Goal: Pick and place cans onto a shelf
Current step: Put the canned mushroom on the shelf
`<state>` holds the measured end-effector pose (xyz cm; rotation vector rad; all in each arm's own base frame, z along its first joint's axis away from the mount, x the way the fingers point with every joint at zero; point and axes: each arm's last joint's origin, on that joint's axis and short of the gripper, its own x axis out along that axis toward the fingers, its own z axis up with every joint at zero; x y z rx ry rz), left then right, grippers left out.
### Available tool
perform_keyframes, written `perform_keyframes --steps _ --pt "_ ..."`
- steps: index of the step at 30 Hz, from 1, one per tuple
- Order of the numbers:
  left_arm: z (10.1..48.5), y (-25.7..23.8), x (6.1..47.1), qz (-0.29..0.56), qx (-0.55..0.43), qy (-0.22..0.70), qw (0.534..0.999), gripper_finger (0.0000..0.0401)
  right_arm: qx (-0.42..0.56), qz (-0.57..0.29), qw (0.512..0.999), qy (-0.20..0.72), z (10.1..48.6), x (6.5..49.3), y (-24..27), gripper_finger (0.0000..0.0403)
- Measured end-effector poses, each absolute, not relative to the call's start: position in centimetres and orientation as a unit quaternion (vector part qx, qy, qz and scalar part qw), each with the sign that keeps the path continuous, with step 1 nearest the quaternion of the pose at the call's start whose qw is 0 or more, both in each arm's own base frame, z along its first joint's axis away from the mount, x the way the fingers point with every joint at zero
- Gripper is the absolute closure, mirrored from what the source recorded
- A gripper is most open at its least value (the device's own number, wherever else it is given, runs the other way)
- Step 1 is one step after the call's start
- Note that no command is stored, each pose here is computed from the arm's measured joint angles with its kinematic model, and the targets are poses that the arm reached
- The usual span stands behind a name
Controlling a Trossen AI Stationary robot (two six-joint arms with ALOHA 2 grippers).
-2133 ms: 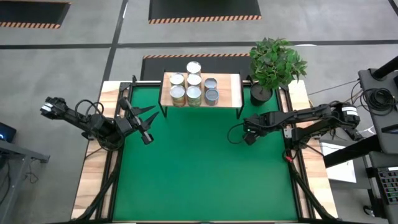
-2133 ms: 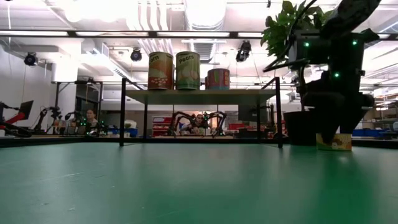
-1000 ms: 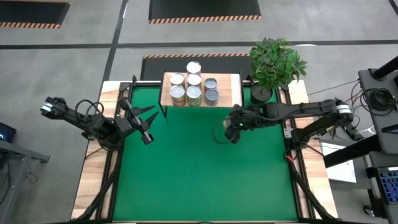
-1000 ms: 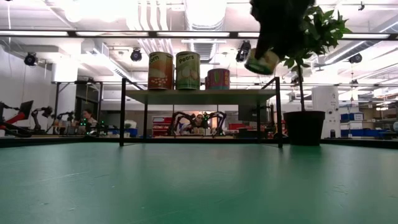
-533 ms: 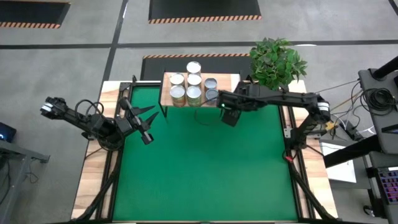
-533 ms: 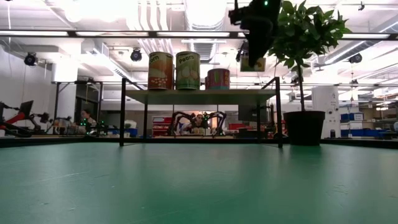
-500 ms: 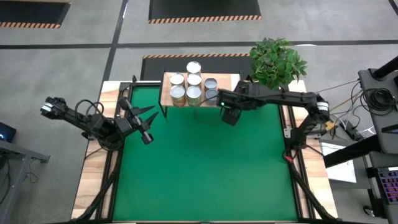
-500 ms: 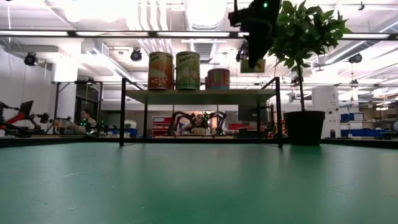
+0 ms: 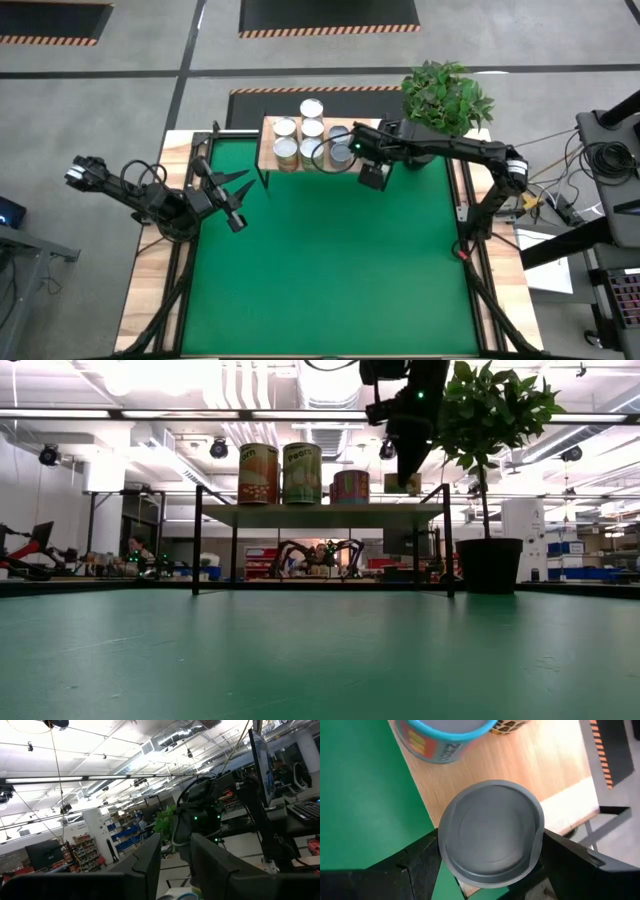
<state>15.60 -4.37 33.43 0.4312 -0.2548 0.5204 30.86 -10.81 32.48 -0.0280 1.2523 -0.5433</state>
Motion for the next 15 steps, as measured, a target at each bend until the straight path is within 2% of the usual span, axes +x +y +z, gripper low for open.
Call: perform_keyframes --steps 7,15 --pt "33.43 -4.37 15.60 0.255 0.211 -0.125 0.936 0.0310 -0.011 -0.241 0.779 0.579 32.06 30.84 -11.28 0.0115" --pt "33.43 -4.37 15.60 0.255 0.211 -0.125 0.936 0.0310 -0.004 -0.237 0.787 0.570 31.66 31.35 -11.74 0.0080"
